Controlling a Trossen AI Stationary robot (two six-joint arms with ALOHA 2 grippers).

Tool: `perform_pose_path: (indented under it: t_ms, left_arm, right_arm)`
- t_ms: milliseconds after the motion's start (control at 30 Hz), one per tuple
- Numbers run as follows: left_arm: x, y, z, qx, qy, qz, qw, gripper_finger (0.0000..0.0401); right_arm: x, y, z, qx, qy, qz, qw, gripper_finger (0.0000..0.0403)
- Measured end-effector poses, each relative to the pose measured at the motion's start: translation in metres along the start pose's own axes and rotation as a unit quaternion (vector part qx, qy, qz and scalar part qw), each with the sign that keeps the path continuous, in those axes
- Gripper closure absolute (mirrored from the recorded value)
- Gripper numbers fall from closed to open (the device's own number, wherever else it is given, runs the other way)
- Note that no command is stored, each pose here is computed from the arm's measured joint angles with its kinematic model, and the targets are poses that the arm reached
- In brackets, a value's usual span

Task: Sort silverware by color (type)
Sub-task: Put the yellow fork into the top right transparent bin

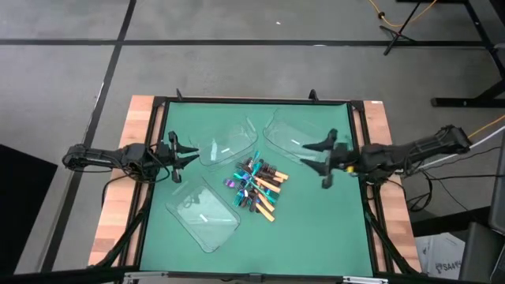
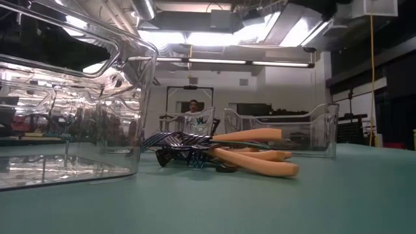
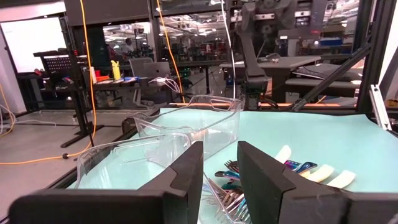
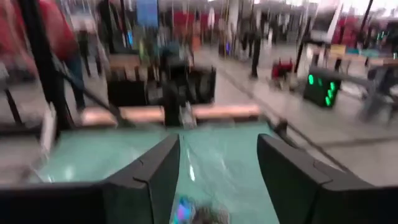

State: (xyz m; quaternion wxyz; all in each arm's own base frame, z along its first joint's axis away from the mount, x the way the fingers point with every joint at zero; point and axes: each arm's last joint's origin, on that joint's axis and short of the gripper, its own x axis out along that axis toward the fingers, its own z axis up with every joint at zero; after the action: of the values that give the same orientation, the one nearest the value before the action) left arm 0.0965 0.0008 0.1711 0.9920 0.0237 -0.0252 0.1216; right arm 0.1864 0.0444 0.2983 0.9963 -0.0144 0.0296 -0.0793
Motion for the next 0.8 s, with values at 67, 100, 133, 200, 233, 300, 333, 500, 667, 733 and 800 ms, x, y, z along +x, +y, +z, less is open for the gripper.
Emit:
perform_pose_path:
  t_ms: [67, 100, 133, 200, 233, 300, 333, 500, 667, 733, 800]
  left_arm:
    - [0.000, 0.000, 0.000, 0.000, 0.000, 0.000, 1.000, 0.0309]
    - [0.000, 0.000, 0.000, 0.000, 0.000, 0.000, 1.000, 0.0309]
    - [0.000, 0.000, 0.000, 0.000, 0.000, 0.000, 1.000, 0.0309]
    - [0.000, 0.000, 0.000, 0.000, 0.000, 0.000, 1.000, 0.0309]
    - [0.000, 0.000, 0.000, 0.000, 0.000, 0.000, 1.000, 0.0309]
    - [0.000, 0.000, 0.000, 0.000, 0.000, 0.000, 1.000, 0.0309]
    - [0.000, 0.000, 0.000, 0.000, 0.000, 0.000, 1.000, 0.0309]
    - [0.000, 0.000, 0.000, 0.000, 0.000, 0.000, 1.000, 0.0309]
    - [0.000, 0.000, 0.000, -0.001, 0.000, 0.000, 1.000, 0.0309]
    - [0.000, 0.000, 0.000, -0.002, 0.000, 0.000, 1.000, 0.0309]
    - [0.000, 0.000, 0.000, -0.002, 0.000, 0.000, 1.000, 0.0309]
  right_arm:
    - [0.018, 0.008, 0.003, -0.019, 0.045, -0.006, 0.999, 0.0198]
    - [0.027, 0.013, 0.006, -0.021, 0.060, -0.006, 0.998, 0.0198]
    - [0.035, 0.017, 0.010, -0.024, 0.073, -0.007, 0.997, 0.0198]
    - [0.052, 0.025, 0.013, -0.037, 0.100, -0.010, 0.994, 0.0198]
    - [0.060, 0.029, 0.014, -0.045, 0.115, -0.010, 0.992, 0.0198]
    - [0.076, 0.037, 0.011, -0.062, 0.149, -0.011, 0.987, 0.0198]
    - [0.083, 0.041, 0.009, -0.070, 0.166, -0.011, 0.983, 0.0198]
    - [0.114, 0.056, -0.001, -0.097, 0.227, -0.012, 0.969, 0.0198]
    - [0.135, 0.067, -0.022, -0.079, 0.262, -0.021, 0.962, 0.0198]
    - [0.139, 0.069, -0.030, -0.074, 0.275, -0.022, 0.958, 0.0198]
    - [0.142, 0.071, -0.040, -0.067, 0.294, -0.021, 0.953, 0.0198]
